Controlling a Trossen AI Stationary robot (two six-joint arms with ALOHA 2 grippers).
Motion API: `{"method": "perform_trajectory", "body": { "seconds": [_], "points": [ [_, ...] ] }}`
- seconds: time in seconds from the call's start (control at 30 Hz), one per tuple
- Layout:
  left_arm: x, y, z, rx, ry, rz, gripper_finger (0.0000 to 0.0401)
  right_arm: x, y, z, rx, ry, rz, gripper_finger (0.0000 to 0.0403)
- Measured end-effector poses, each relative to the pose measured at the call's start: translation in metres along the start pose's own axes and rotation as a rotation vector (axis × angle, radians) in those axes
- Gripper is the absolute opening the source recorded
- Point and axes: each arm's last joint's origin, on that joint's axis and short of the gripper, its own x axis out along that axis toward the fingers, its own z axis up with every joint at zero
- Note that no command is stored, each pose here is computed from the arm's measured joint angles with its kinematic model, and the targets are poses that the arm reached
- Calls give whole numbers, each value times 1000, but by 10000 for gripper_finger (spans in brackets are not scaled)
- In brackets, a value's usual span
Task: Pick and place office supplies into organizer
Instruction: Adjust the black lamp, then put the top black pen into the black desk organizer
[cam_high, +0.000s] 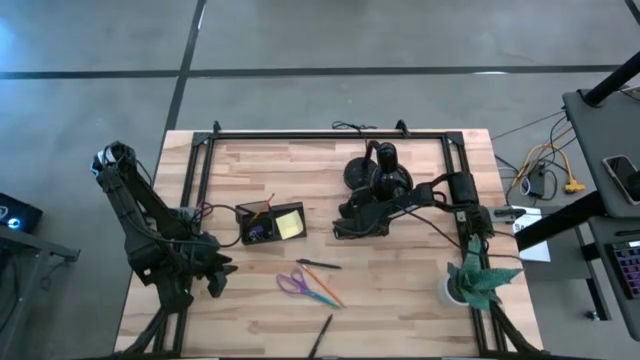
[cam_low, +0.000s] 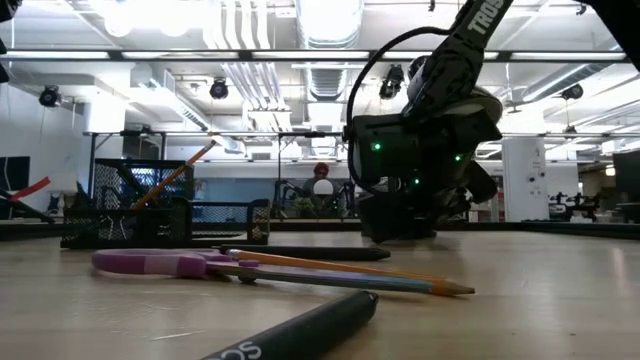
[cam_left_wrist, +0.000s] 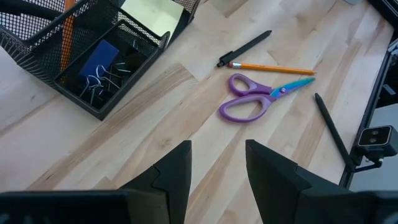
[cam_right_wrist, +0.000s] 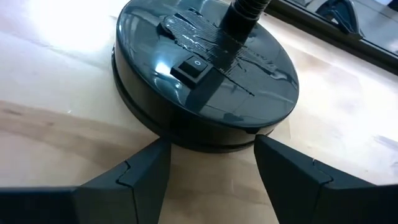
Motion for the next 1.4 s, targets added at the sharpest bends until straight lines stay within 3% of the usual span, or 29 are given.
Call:
{"method": "perform_trajectory", "body": {
  "seconds": [0.3, 0.5, 0.63, 0.77, 0.93, 1.13, 1.27, 1.4],
  "points": [
    [0, 0, 0, 0, 0, 0, 132, -13, 2, 7, -45, -3, 39, 224],
    [0, 0, 0, 0, 0, 0, 132, -35, 14, 20, -183, 2, 130, 224],
    [0, 0, 0, 0, 0, 0, 132, -57, 27, 31, -229, 89, 262, 224],
    [0, 0, 0, 1, -1, 0, 132, -80, 41, 42, -349, 140, 412, 224],
    [0, 1, 0, 6, -7, 4, 132, -97, 46, 47, -387, 112, 467, 224],
    [0, 0, 0, 3, -8, 0, 132, -108, 51, 49, -399, 258, 608, 224],
    [0, 0, 0, 2, -9, -2, 132, -136, 59, 62, -443, 196, 721, 224],
    [0, 0, 0, 16, -12, -3, 132, -168, 70, 88, -491, 148, 953, 224]
  ]
}}
